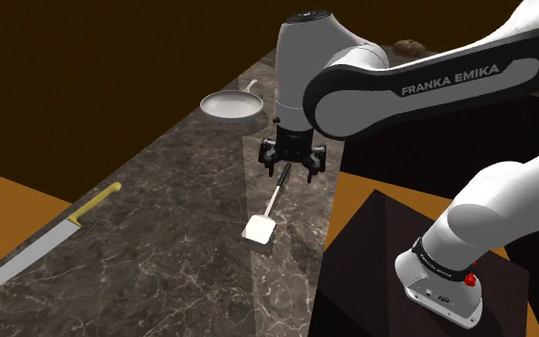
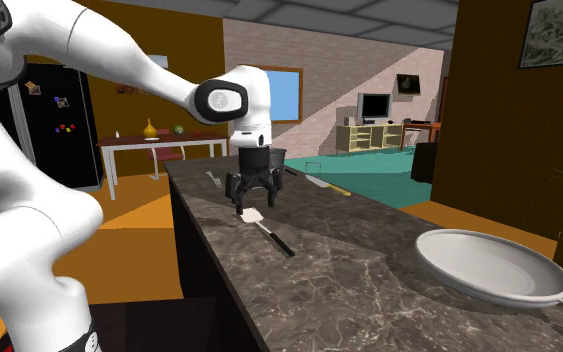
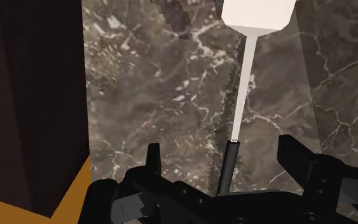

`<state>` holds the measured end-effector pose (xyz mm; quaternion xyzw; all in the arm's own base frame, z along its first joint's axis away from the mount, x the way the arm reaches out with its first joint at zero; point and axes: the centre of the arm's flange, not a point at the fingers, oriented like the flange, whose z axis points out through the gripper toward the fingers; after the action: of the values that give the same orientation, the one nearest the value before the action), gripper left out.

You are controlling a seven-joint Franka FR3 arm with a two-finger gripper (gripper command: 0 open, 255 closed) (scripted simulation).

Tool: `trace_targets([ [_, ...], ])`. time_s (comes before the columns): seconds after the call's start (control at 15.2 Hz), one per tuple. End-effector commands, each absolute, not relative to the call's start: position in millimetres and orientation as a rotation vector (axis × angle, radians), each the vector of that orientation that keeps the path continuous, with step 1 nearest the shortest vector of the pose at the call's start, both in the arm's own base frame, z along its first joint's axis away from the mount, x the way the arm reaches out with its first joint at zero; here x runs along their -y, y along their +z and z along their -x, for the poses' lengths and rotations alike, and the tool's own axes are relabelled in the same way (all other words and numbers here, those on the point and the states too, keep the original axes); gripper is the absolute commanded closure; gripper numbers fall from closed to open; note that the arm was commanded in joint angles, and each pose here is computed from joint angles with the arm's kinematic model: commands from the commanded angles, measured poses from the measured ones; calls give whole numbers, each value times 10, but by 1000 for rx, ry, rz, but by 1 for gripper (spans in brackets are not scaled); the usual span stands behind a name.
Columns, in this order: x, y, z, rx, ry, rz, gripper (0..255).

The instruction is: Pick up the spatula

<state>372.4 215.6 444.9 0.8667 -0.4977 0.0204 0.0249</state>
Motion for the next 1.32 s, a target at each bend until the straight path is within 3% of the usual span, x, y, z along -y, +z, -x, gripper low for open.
trace_targets([
  [0.0, -2317, 4344, -3871, 1678, 79, -2608, 0],
  [0.66, -2380, 3894, -3947, 1731, 86, -2576, 0],
  [0.73, -2383, 3893, -3949, 1731, 86, -2576, 255],
  [1.25, -2382, 3891, -3948, 1731, 86, -2576, 255],
])
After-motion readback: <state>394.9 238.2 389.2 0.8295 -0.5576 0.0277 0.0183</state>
